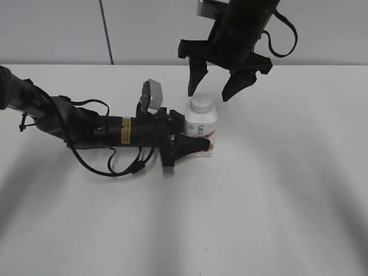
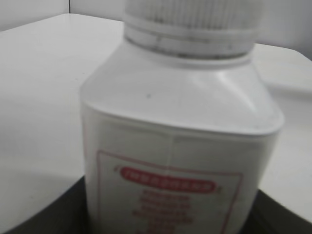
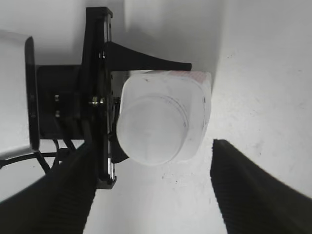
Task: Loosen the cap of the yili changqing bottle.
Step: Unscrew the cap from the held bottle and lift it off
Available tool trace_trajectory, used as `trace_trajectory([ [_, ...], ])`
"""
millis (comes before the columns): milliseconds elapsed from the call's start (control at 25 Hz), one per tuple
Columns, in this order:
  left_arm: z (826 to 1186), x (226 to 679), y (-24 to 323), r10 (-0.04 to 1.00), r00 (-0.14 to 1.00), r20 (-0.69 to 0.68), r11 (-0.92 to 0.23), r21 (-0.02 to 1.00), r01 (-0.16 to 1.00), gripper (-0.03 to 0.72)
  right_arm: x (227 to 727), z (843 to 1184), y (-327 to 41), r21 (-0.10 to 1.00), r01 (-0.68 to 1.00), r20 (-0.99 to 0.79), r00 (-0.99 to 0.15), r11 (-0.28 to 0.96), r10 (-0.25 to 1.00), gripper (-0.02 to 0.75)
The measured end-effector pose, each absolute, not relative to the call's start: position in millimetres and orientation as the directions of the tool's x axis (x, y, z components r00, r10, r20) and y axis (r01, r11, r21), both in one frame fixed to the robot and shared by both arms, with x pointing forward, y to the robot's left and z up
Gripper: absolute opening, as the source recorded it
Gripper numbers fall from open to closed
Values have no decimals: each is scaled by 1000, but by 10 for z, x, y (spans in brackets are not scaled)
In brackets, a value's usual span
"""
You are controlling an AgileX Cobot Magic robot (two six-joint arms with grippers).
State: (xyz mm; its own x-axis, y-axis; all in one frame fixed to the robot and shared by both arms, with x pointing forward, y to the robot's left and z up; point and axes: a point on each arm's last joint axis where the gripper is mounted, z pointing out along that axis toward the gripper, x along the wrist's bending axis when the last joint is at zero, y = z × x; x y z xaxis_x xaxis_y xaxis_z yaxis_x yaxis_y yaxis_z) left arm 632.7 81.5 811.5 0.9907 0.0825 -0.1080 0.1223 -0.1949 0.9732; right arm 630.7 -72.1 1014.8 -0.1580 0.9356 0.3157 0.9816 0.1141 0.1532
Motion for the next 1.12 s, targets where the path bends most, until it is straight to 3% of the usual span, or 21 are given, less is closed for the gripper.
trace_trajectory([
  [1120,8124,6329,824,78,992,-97,-212,971,112,414,6417,9890,-654,109,989,317,-126,96,940,508],
])
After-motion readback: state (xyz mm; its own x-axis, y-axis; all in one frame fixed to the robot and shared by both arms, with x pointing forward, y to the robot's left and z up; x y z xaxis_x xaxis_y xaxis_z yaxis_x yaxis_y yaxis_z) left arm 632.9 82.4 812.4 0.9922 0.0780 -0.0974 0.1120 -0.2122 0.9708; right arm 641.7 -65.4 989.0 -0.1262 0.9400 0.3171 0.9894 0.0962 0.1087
